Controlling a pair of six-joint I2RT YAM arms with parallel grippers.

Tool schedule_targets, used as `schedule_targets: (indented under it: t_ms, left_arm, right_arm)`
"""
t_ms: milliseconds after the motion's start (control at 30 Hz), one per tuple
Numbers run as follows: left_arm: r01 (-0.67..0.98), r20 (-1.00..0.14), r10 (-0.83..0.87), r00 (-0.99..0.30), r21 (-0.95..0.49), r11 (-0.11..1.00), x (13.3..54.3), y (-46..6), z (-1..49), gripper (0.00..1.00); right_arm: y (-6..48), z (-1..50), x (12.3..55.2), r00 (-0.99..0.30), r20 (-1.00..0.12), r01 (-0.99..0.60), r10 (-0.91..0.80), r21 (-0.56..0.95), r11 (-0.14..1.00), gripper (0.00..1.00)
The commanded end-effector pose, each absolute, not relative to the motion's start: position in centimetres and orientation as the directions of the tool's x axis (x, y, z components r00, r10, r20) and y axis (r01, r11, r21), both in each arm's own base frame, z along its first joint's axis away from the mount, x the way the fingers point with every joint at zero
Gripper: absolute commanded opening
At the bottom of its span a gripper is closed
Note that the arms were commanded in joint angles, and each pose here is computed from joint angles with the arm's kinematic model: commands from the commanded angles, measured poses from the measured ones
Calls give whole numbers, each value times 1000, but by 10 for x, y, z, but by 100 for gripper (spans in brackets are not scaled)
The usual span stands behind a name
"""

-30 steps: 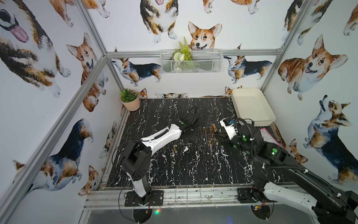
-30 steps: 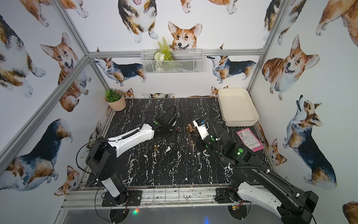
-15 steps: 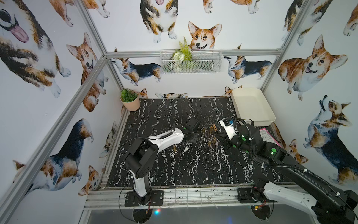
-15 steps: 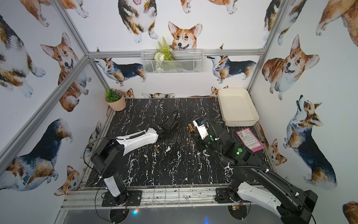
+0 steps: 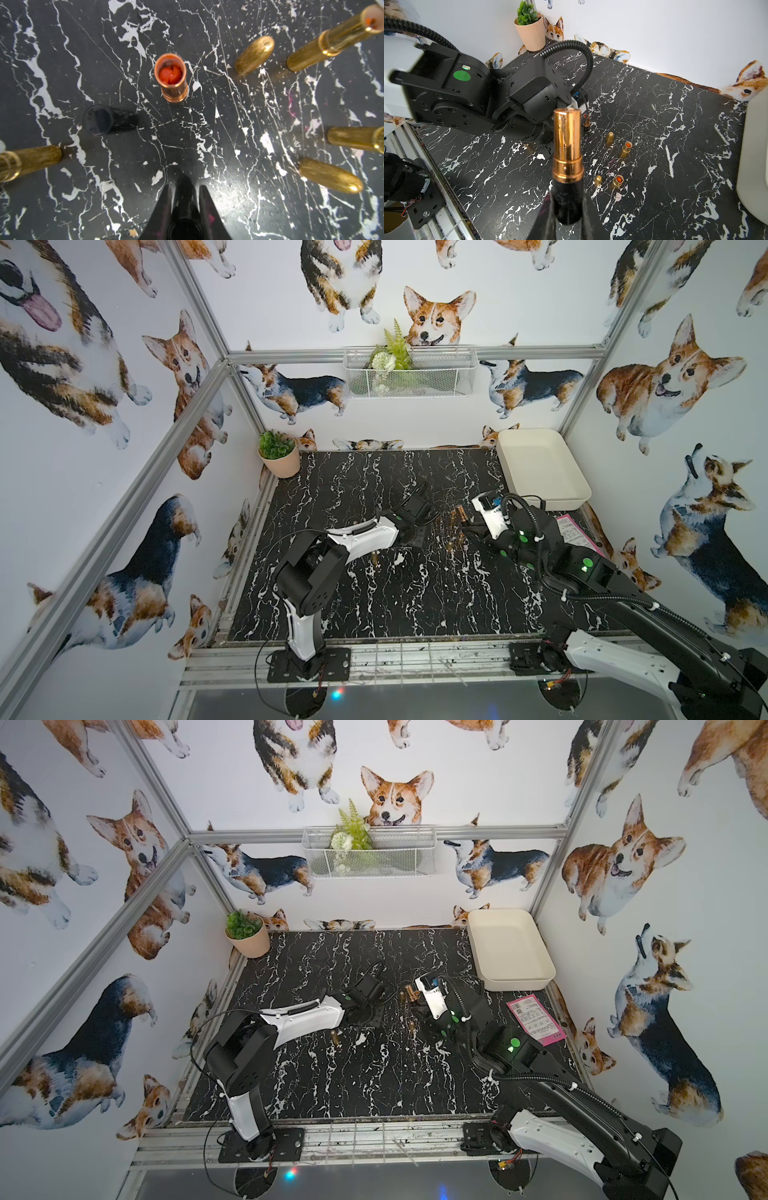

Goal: Open the lipstick cap
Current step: Place the cover at the center of the board.

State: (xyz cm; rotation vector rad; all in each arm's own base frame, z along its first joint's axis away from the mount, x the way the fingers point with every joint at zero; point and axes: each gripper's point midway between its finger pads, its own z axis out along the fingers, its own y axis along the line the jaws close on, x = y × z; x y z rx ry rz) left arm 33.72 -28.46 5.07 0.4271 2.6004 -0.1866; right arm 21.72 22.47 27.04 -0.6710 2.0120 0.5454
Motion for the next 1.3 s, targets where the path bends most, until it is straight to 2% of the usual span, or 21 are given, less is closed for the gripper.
schedule_targets:
  t_ms: [0, 167, 333, 467, 833, 933, 1267]
  left_arm:
    - [319, -497, 248, -832, -62, 946, 339, -286, 48, 0]
    - [318, -487, 248, -838, -65, 946, 338, -286, 43, 0]
    - [294, -477, 221, -850, -82, 952, 338, -282, 39, 5]
    - [299, -476, 230, -849, -72, 952, 338, -281, 40, 14]
    - [305, -465, 249, -850, -47, 951, 338, -278, 39, 29]
    - [303, -464, 247, -851, -49, 952, 338, -278, 39, 39]
    - [303, -476, 246, -844, -44, 952, 340, -278, 51, 49]
  right_arm:
    - [226, 275, 220, -414, -880, -648, -235, 103, 755, 1]
    - [224, 273, 221, -417, -879, -640, -233, 102, 761, 1]
    - [220, 278, 222, -400, -890, -628, -218, 93, 773, 1]
    - [218, 276, 222, -402, -889, -621, -218, 90, 779, 2]
    - [217, 275, 223, -404, -889, -616, -215, 91, 782, 4]
    - [217, 274, 223, -407, -888, -612, -216, 90, 786, 7]
    - [216, 275, 223, -404, -890, -610, -212, 89, 787, 9]
